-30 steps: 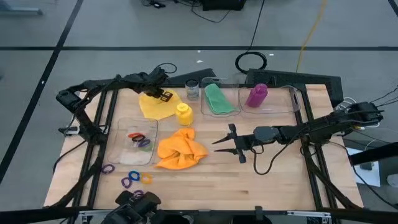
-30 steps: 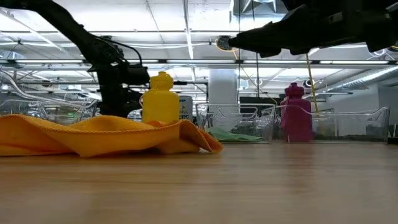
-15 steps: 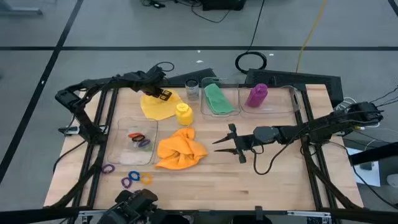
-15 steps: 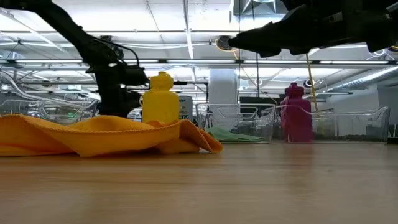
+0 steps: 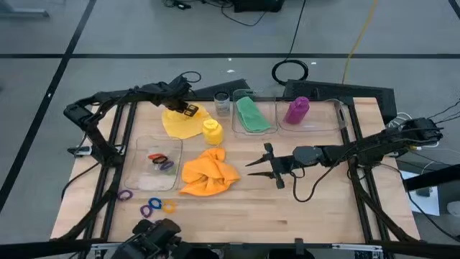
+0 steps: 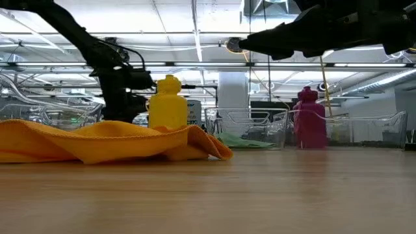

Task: Pick & Place Sports Items
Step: Put the top left yellow spring keychain into the bottom transparent bin

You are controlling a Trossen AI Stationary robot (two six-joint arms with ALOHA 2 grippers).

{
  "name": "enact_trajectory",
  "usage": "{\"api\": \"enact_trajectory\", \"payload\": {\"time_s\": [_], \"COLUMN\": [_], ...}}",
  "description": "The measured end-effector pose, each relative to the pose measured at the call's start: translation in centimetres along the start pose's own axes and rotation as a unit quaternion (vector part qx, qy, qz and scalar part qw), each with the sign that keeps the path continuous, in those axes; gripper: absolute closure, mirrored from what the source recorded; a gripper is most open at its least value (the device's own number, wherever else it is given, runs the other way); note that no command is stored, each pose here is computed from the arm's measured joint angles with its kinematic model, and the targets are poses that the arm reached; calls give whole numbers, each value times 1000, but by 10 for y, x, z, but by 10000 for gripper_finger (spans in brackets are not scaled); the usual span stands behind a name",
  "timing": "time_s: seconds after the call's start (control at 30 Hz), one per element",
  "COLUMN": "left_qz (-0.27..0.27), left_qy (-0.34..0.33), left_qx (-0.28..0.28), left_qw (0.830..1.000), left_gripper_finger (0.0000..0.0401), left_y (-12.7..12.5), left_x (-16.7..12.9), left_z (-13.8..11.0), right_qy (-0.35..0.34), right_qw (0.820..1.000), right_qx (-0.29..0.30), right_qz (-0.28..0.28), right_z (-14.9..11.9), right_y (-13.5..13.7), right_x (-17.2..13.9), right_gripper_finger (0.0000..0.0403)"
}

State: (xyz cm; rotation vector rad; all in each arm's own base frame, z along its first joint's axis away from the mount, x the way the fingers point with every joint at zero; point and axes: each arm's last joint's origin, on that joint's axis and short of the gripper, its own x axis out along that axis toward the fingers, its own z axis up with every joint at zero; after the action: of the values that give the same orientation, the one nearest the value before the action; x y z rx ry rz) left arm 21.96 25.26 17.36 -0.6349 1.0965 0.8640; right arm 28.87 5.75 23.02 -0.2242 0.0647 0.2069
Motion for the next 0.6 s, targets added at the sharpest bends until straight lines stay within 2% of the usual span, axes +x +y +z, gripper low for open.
{"api": "enact_trajectory", "payload": {"time_s": [0.33, 0.6], "left_qz": [-8, -48], "left_qy": [-31, -20], "left_qx": [1, 2], "left_qw": [999, 999], "left_gripper_finger": [338, 339], "left_y": [1, 0], "left_x": [-23, -24], "left_z": [2, 0], "right_qy": [0, 0], "right_qw": [1000, 1000], "right_qx": [0, 0], "right_qz": [0, 0], "right_z": [0, 0], "right_y": [0, 0], "right_x": [0, 0], "right_gripper_finger": [268, 268]}}
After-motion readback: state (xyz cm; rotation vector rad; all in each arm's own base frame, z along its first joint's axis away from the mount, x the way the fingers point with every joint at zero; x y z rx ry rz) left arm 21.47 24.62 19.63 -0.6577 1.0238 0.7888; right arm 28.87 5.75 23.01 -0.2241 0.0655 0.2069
